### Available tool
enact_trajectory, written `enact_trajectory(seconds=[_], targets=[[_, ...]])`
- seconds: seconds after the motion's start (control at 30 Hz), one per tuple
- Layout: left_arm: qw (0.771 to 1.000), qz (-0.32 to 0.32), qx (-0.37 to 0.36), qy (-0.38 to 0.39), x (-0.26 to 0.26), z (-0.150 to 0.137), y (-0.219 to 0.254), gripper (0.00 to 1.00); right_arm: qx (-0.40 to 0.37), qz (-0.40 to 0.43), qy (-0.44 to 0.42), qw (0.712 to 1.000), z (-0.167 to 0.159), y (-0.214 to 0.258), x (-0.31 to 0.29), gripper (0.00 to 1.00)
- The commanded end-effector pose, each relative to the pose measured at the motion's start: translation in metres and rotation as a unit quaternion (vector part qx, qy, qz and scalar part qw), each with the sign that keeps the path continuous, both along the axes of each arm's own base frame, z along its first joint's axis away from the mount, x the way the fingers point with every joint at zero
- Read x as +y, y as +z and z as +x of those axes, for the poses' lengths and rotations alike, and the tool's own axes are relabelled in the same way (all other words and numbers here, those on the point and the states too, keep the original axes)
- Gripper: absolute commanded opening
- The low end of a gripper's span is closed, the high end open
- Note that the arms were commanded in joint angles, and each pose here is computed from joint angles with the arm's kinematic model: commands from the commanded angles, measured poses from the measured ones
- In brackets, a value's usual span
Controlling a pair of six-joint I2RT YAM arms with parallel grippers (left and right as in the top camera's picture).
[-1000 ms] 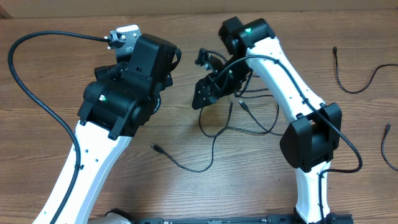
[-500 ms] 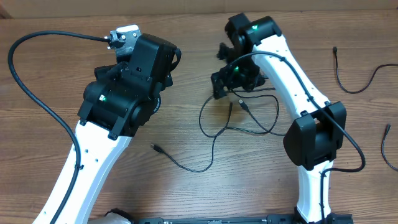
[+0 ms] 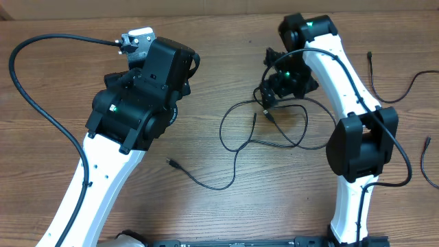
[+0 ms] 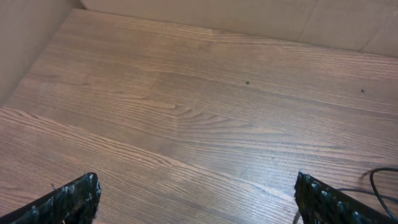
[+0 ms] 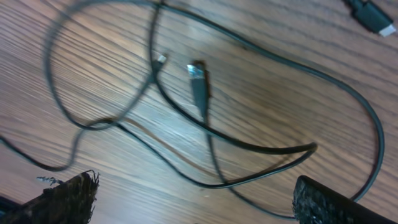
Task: Untangle cables
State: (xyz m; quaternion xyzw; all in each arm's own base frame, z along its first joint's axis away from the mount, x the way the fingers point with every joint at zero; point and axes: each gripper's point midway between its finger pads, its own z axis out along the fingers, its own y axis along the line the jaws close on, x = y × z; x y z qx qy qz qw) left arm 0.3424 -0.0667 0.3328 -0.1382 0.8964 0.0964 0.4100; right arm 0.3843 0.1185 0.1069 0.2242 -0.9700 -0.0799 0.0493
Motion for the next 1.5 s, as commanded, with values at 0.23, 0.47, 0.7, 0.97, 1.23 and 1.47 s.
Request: enact_trajectory(seconds=[0.23,0.47,0.7,0.97,1.23,1.47], targets=[[1.0,0.004,-0.004,0.001,0.002,0.003,0.004,1.0,-0.007,0.006,0.04,0.999,0.001,-0.039,-0.036,1.0],[1.0,0.004,-0.004,0.001,0.002,0.003,0.004,1.0,0.011,0.009,0.034,0.999,-0.013,-0.079,-0.045,1.0],[1.0,0.004,-0.004,0.001,0.002,0.002,0.004,1.0,0.038,0.024,0.03,0.999,-0.034,-0.102,-0.042,0.98],[1.0,0.004,-0.004,0.001,0.002,0.003,0.004,1.0,0.045,0.033,0.014,0.998,-0.038,-0.104,-0.038,0.32],[1.0,0.004,-0.004,0.001,0.002,0.003,0.004,1.0,0.059,0.029,-0.015,0.998,-0.037,-0.091,-0.037,0.04],[1.0,0.004,-0.004,0.001,0.002,0.003,0.004,1.0,0.058,0.043,-0.017,0.997,-0.023,-0.012,-0.031,0.04]])
